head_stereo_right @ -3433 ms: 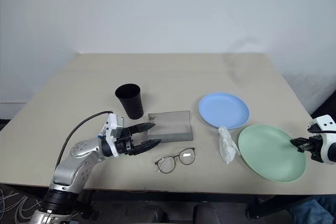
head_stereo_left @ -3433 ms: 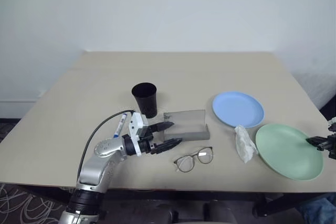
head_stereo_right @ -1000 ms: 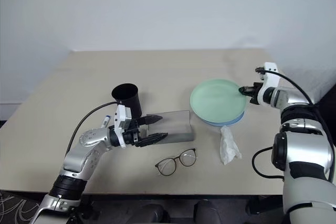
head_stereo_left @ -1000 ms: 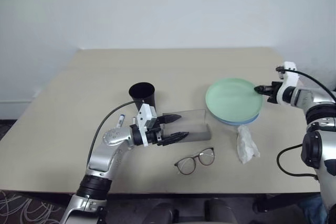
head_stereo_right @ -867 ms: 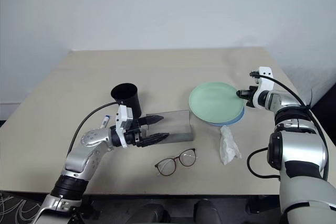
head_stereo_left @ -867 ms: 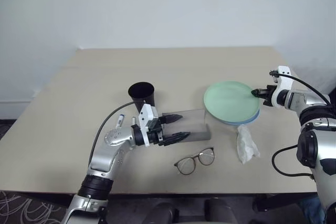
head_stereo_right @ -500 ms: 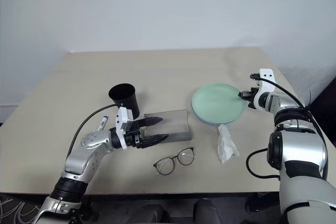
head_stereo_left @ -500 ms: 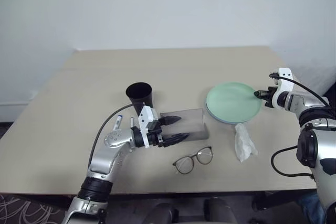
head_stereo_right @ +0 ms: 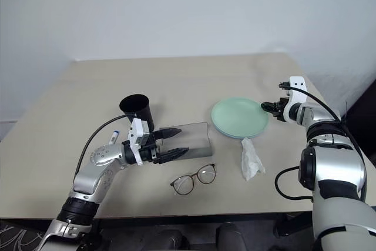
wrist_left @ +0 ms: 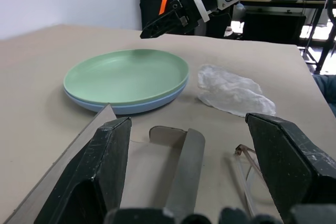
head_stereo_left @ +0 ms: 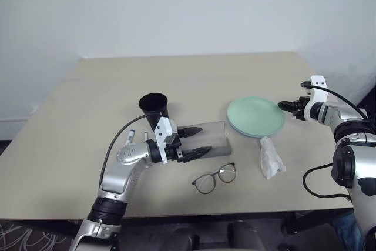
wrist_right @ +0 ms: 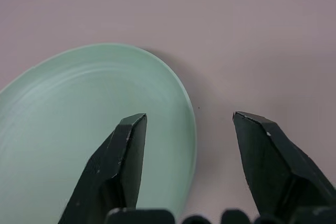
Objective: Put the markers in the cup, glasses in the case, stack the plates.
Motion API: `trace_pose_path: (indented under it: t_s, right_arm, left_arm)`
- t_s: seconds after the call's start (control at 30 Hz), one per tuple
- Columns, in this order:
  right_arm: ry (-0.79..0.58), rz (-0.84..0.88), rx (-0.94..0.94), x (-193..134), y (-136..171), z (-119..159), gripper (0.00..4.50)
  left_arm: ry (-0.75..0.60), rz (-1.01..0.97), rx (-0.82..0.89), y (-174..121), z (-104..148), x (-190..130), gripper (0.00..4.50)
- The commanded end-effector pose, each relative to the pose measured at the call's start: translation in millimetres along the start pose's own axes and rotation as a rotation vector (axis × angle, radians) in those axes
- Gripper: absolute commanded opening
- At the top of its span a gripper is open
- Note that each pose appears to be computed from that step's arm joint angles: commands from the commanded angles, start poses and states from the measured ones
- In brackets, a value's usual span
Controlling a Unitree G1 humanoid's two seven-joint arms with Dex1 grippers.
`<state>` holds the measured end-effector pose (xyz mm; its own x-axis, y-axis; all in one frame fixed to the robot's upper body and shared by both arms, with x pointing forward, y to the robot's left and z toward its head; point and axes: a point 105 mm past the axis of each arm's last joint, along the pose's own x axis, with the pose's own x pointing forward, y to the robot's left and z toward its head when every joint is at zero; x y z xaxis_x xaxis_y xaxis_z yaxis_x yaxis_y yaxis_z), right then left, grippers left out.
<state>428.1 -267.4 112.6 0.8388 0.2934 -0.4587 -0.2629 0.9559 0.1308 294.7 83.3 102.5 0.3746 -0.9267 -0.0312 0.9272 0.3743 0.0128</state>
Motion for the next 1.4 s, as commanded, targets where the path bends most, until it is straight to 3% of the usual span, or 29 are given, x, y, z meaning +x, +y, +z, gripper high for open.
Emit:
trace_pose_path:
  t_s: [0.03,0.17,0.37,0.5,0.77,1.07,1.4]
  right_arm:
    - [-0.096,0.034,-0.08,-12.4,-0.3,34.2,2.71]
    - [-0.059,0.157,-0.183,-21.5,8.4,36.2,2.71]
    - [0.135,0.375,-0.347,-43.2,18.1,5.7,2.71]
    - [0.187,0.523,-0.346,-64.8,28.9,-5.7,2.71]
    - [0.241,0.658,-0.314,-84.3,47.2,-24.9,2.71]
    - [0.317,0.71,-0.298,-80.6,67.9,-55.7,2.71]
    - [0.322,0.626,-0.29,-61.8,67.4,-64.3,2.71]
  left_arm:
    - [-0.032,-0.006,0.056,1.7,13.8,3.2,3.68]
    - [-0.027,-0.008,0.054,0.6,12.5,1.8,3.68]
    - [-0.023,-0.014,0.048,-0.8,10.6,2.3,3.68]
    - [-0.022,-0.024,0.041,-2.4,9.9,2.7,3.68]
    - [-0.022,-0.035,0.035,-3.7,8.8,5.1,3.68]
    - [-0.02,-0.036,0.034,-3.4,8.2,5.2,3.68]
    - [-0.021,-0.035,0.035,-3.3,7.8,5.5,3.68]
